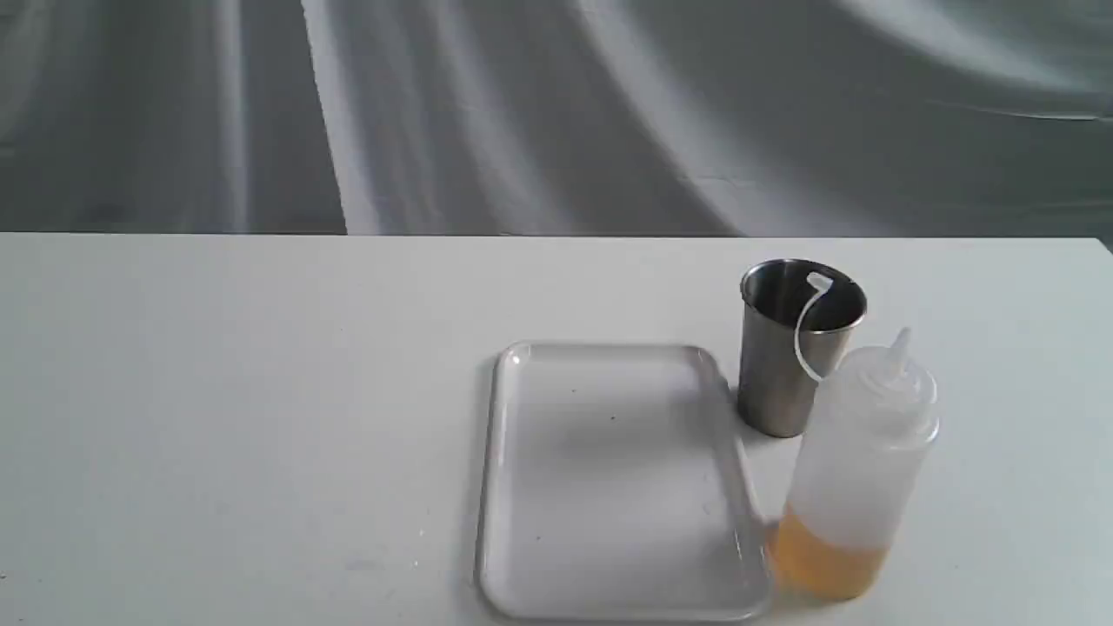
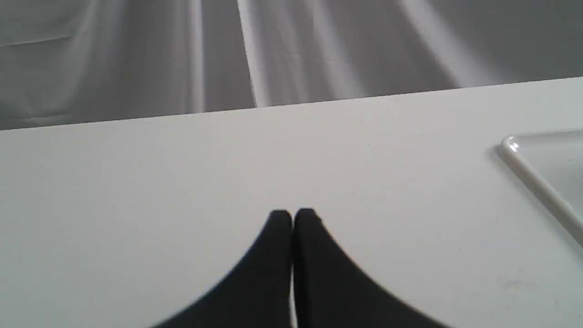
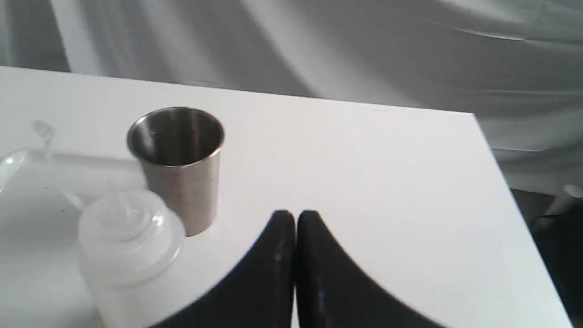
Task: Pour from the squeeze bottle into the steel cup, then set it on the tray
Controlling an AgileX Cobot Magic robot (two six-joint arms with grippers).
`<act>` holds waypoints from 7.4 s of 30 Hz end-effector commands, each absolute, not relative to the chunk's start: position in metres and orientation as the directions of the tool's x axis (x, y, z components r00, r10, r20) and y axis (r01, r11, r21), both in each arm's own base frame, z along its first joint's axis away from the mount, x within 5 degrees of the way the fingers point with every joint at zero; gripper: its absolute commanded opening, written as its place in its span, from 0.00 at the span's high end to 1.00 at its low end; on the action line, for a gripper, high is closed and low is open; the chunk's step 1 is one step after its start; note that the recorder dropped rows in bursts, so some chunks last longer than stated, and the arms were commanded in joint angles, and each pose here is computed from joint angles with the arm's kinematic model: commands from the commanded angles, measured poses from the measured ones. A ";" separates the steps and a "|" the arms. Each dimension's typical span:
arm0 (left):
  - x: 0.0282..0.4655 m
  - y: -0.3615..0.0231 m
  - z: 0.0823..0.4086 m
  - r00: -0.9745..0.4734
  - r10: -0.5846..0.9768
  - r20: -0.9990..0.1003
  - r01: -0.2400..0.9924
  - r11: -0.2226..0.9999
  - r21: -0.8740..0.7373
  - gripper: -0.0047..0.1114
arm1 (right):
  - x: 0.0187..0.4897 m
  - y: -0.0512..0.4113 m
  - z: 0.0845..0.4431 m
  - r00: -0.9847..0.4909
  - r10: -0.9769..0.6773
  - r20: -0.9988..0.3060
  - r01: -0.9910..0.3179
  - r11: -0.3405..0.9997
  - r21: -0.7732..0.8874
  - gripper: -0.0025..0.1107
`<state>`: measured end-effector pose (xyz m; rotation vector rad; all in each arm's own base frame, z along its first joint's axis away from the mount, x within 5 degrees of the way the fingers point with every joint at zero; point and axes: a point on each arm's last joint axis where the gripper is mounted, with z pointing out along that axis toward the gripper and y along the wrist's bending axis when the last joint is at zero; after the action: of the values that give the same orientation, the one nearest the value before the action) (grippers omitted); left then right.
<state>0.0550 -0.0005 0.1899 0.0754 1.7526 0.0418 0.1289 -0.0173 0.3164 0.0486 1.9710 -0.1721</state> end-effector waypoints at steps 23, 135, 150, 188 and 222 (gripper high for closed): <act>0.055 0.000 0.189 -0.176 0.068 -0.982 0.025 0.998 0.064 0.96 | 0.150 0.023 0.218 -0.581 -0.043 -0.813 -0.124 0.992 0.036 0.98; 0.055 0.000 0.189 -0.176 0.072 -0.982 0.025 0.997 0.068 0.96 | 0.262 0.041 0.156 -0.526 0.083 -0.847 -0.074 0.987 0.143 0.90; 0.055 0.000 0.189 -0.176 0.070 -0.982 0.025 0.997 0.067 0.96 | 0.216 0.023 0.225 -0.509 -0.037 -0.860 -0.096 0.995 0.014 0.90; 0.055 0.000 0.189 -0.176 0.071 -0.982 0.025 0.997 0.067 0.96 | 0.328 -0.041 0.307 -0.620 -0.570 -0.540 0.077 0.640 -0.764 0.90; 0.055 0.000 0.189 -0.176 0.070 -0.982 0.025 0.997 0.066 0.96 | 0.374 -0.007 0.219 -0.725 -0.648 -0.234 -0.030 0.370 -0.929 0.90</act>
<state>0.0550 -0.0005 0.1899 0.0754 1.7526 0.0418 0.3731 -0.0069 0.2070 -0.6184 2.1072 -1.3191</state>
